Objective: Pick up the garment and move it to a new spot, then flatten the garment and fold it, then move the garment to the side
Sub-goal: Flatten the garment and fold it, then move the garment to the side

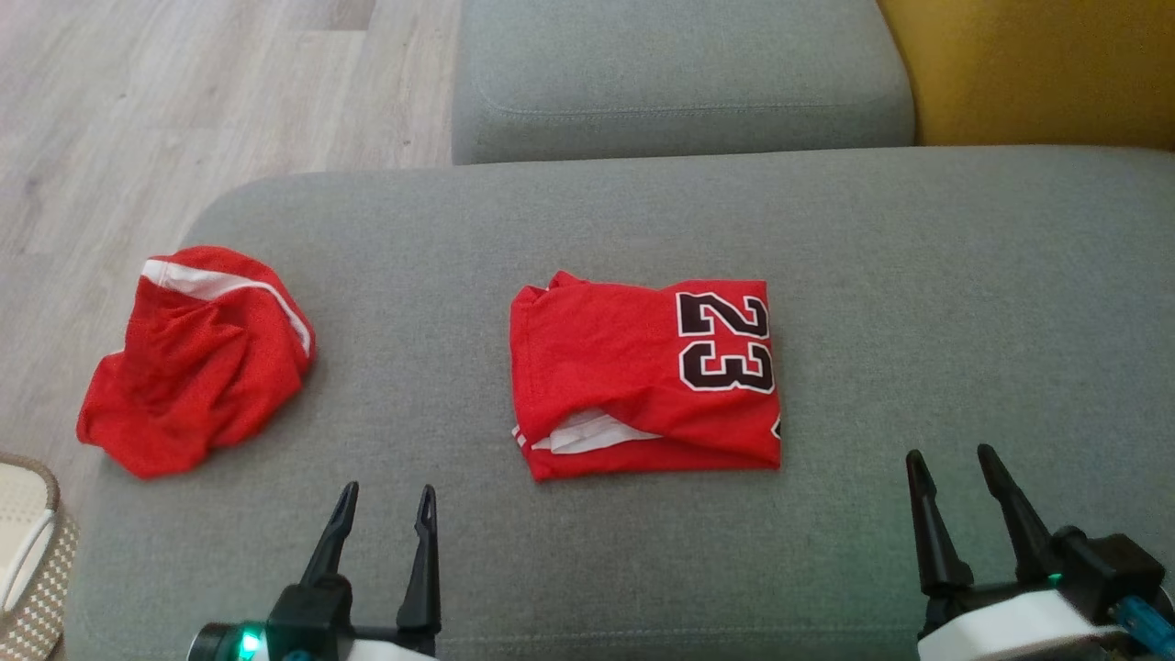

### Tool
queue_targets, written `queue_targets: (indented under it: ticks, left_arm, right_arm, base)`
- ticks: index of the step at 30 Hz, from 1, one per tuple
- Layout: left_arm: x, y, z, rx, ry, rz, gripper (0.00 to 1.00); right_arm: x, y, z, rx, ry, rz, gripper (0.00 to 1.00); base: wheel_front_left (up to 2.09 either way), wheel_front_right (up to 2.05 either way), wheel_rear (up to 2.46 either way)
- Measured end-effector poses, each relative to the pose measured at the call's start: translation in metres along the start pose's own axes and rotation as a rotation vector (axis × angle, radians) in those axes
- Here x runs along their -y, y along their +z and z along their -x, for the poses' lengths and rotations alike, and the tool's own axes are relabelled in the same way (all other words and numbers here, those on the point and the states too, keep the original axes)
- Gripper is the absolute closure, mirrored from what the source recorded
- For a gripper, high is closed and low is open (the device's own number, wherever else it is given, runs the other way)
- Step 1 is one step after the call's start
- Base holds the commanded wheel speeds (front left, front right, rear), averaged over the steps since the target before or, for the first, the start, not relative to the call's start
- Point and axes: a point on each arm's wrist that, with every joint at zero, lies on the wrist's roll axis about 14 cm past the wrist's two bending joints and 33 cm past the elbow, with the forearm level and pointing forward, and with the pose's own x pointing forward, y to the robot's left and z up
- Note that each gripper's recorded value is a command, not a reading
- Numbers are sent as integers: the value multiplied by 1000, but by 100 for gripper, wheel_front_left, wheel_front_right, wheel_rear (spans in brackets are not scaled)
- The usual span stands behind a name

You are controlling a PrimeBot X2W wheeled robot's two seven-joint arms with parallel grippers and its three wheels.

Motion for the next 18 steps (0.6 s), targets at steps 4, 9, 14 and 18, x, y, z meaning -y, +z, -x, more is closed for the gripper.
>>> queue_targets:
  ticks: [4, 9, 14, 18]
  left_arm:
    - [-3, -2, 2, -7, 7, 1, 0]
    - [-6, -4, 5, -12, 26, 6, 0]
    - [-12, -9, 10, -31, 50, 11, 0]
    - [-15, -15, 14, -55, 67, 17, 0]
  right_arm:
    - [-4, -1, -2, -3, 13, -1, 0]
    - [-9, -6, -4, -18, 32, 4, 0]
    - [-9, -40, -4, -124, 16, -81, 0]
    - [-18, -73, -16, -229, 22, -141, 0]
  base:
    - [0, 0, 0]
    - [0, 0, 0]
    - [0, 0, 0]
    - [0, 0, 0]
